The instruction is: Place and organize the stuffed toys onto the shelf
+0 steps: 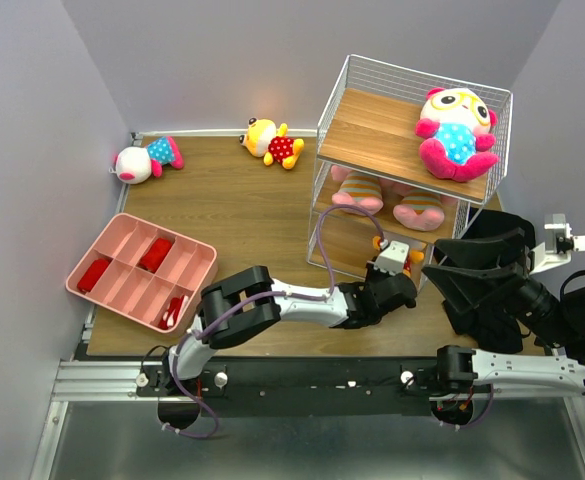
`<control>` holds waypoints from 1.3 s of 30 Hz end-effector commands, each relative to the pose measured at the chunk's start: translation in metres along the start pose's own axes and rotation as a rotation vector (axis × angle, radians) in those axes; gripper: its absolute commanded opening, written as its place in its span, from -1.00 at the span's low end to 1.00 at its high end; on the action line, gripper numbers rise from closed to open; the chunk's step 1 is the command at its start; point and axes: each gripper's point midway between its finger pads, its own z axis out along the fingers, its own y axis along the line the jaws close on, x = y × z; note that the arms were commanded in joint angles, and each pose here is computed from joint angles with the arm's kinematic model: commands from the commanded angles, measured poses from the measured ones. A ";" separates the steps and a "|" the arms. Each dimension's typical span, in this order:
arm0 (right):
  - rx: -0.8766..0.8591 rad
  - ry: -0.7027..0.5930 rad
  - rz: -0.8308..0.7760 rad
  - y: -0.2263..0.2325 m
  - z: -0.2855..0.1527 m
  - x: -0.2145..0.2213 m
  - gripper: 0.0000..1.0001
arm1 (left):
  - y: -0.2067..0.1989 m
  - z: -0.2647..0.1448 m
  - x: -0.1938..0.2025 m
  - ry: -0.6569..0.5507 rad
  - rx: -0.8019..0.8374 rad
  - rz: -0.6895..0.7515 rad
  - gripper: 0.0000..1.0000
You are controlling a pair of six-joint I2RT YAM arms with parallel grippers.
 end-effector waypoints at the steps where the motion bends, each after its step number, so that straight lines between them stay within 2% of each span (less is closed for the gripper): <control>1: 0.001 0.018 -0.019 0.002 0.005 0.003 0.80 | 0.006 0.003 -0.007 -0.037 -0.023 -0.018 -0.31; 10: 0.021 0.018 -0.016 -0.002 0.002 0.001 0.80 | 0.027 -0.040 -0.013 -0.001 -0.016 -0.033 -0.26; 14: 0.021 0.009 -0.008 -0.002 0.000 -0.004 0.80 | 0.055 -0.061 0.010 0.064 -0.043 -0.074 -0.20; 16: 0.013 0.009 -0.006 0.000 0.000 -0.005 0.80 | 0.071 -0.076 0.006 0.081 -0.075 -0.101 -0.11; 19: 0.005 0.020 -0.012 0.003 0.001 -0.007 0.80 | 0.108 -0.099 0.000 0.099 -0.162 -0.167 -0.07; 23: 0.001 0.042 -0.013 0.006 0.004 -0.004 0.80 | 0.170 -0.115 -0.022 0.106 -0.257 -0.391 0.00; 26: -0.022 0.056 -0.014 0.012 0.006 -0.001 0.80 | 0.210 -0.126 -0.025 0.100 -0.254 -0.561 0.02; 28: -0.025 0.063 -0.015 0.013 0.007 0.000 0.80 | 0.245 -0.129 -0.058 -0.017 -0.298 -0.651 0.08; 30: -0.026 0.065 -0.019 0.014 0.009 0.003 0.80 | 0.284 -0.133 -0.084 -0.107 -0.398 -0.702 0.27; 32: -0.031 0.065 -0.021 0.015 0.010 0.003 0.80 | 0.302 -0.131 -0.111 -0.162 -0.420 -0.728 0.27; 35: -0.034 0.066 -0.021 0.016 0.011 0.005 0.80 | 0.336 -0.109 -0.137 -0.191 -0.441 -0.804 0.29; 37: -0.038 0.061 -0.019 0.016 0.010 0.004 0.80 | 0.352 -0.082 -0.158 -0.192 -0.401 -0.871 0.29; 39: -0.032 0.060 -0.024 0.015 0.012 0.006 0.80 | 0.358 -0.052 -0.178 -0.197 -0.363 -0.873 0.29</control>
